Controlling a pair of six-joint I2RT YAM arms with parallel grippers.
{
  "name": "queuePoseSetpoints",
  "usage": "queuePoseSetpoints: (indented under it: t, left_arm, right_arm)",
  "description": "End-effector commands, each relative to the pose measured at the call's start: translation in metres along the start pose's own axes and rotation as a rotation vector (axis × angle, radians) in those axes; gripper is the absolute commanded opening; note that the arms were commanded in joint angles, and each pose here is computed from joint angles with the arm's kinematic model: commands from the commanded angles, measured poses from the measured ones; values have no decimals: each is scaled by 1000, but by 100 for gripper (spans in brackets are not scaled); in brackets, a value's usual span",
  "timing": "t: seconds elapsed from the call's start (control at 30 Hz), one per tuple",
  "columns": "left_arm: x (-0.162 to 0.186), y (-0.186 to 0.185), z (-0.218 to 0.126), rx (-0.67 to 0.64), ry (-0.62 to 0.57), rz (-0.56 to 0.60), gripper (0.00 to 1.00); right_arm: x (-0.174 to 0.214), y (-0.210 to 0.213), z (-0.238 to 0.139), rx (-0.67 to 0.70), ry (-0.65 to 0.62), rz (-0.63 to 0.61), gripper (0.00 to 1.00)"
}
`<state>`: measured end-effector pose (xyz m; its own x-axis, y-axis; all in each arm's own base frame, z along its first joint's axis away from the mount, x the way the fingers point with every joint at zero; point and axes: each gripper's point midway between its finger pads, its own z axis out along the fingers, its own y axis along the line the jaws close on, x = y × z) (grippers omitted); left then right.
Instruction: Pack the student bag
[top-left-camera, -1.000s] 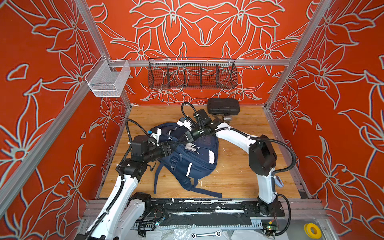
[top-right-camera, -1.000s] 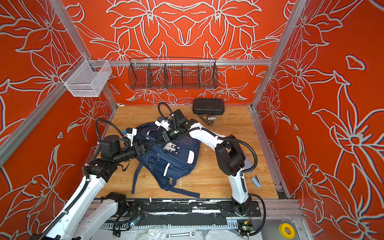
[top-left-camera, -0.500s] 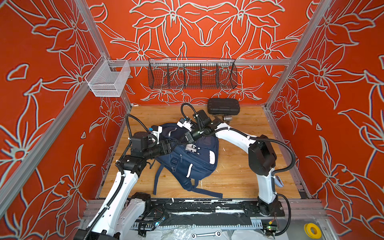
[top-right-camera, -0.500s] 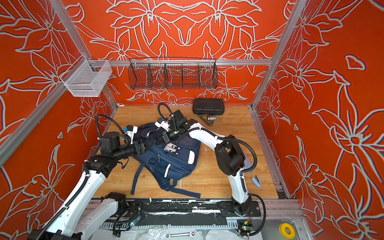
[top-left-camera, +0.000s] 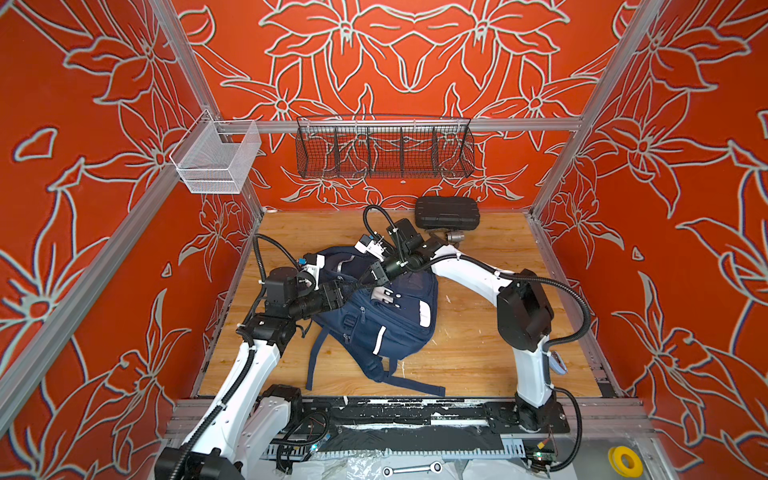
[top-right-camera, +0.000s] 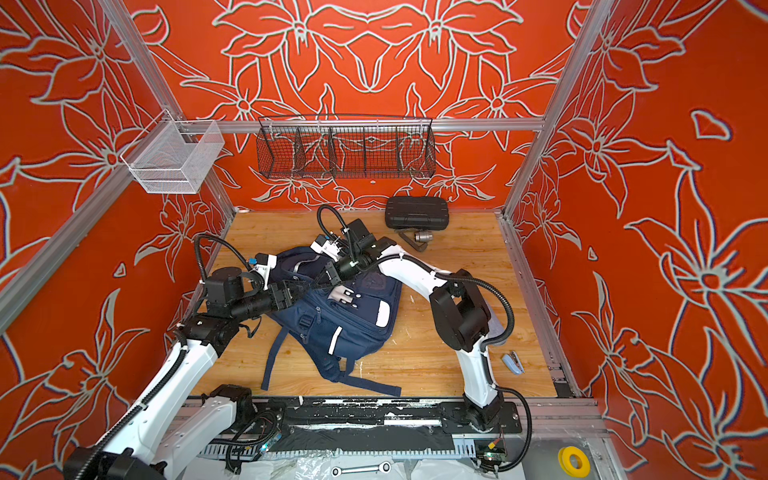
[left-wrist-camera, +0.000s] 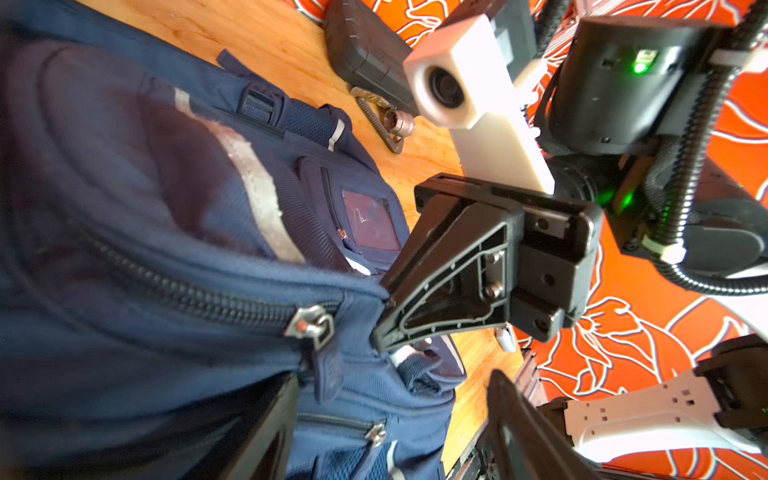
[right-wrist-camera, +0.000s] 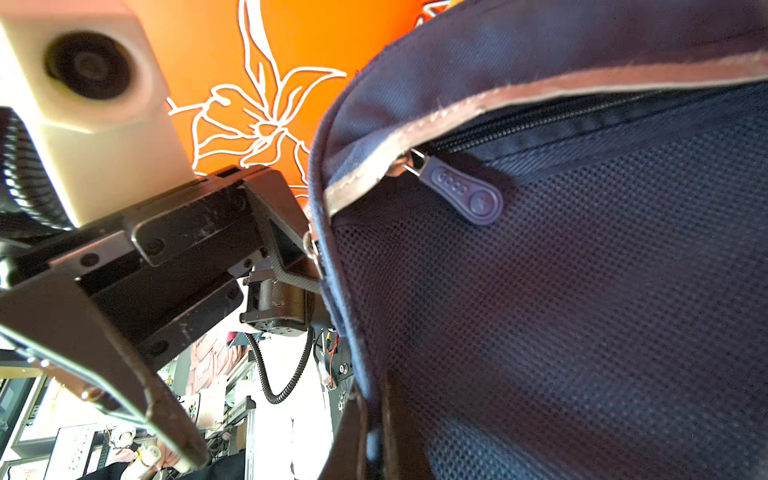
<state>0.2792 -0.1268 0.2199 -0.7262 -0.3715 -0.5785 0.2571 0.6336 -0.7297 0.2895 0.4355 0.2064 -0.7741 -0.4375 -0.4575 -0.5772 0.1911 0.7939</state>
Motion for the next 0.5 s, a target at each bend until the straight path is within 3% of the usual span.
queuePoseSetpoints:
  t: [0.0,0.23,0.47]
  left_arm:
    - [-8,-7,5,70,-24,3,72]
    - [0,-4,14,126,-6,-23,72]
    - [-7,-1,15,115,-44,-8,65]
  right_arm:
    - [-22,62,-18,-172,-38,-126,0]
    - [-29,67,-19,-202,-59,-130,0]
    - [-26,59,-13,-205,-55,-103,0]
